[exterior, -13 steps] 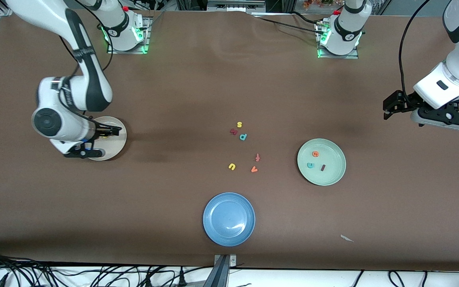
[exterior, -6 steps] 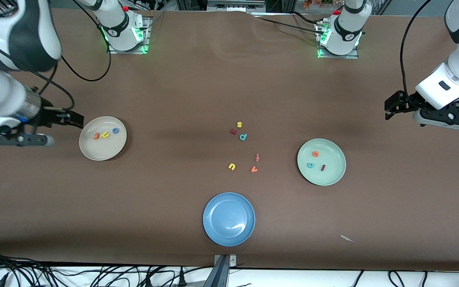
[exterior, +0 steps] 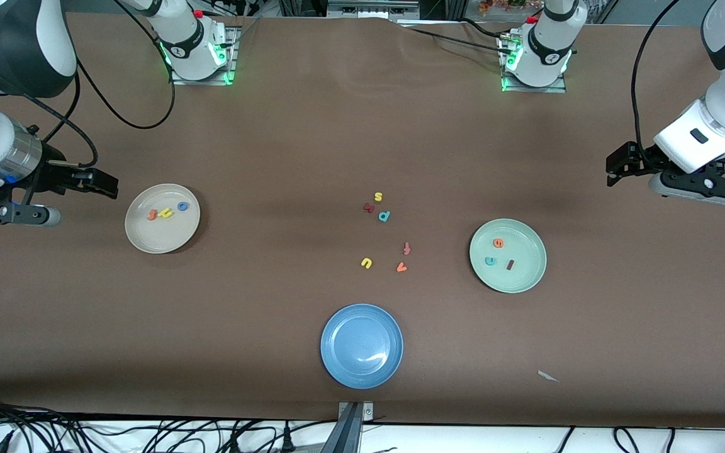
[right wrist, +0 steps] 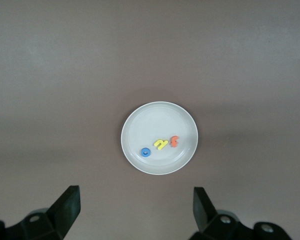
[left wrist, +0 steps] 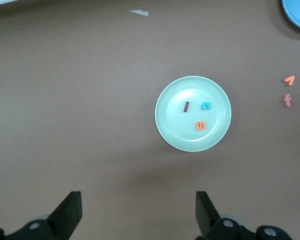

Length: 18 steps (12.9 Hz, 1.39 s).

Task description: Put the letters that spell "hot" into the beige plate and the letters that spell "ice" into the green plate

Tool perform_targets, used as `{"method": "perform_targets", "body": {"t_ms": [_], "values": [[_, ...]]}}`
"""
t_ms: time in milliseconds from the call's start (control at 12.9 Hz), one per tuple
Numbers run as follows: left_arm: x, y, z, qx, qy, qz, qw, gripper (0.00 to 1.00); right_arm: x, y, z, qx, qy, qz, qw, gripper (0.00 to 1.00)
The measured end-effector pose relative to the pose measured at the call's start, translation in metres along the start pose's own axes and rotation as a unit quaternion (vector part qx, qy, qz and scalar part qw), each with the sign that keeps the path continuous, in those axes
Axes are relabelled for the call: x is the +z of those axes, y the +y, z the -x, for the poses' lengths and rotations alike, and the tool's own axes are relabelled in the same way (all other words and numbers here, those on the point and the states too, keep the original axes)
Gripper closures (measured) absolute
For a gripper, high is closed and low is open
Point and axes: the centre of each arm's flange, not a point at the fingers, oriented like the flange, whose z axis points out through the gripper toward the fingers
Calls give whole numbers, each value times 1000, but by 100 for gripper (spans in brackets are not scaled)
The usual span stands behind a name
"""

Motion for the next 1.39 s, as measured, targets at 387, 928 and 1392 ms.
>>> {"method": "perform_targets", "body": {"t_ms": [387, 928, 1392], "values": [[0, 0, 0, 0, -2, 0, 1000, 0, -2, 2, -2, -13, 7, 10, 1000, 0], [0, 1, 0, 1, -1, 0, 1000, 0, -3, 5, -3, -5, 12, 2, 1000, 0], [-1, 1, 1, 0, -1, 0, 1000, 0, -2, 12, -4, 20, 9, -15, 1000, 0]]}}
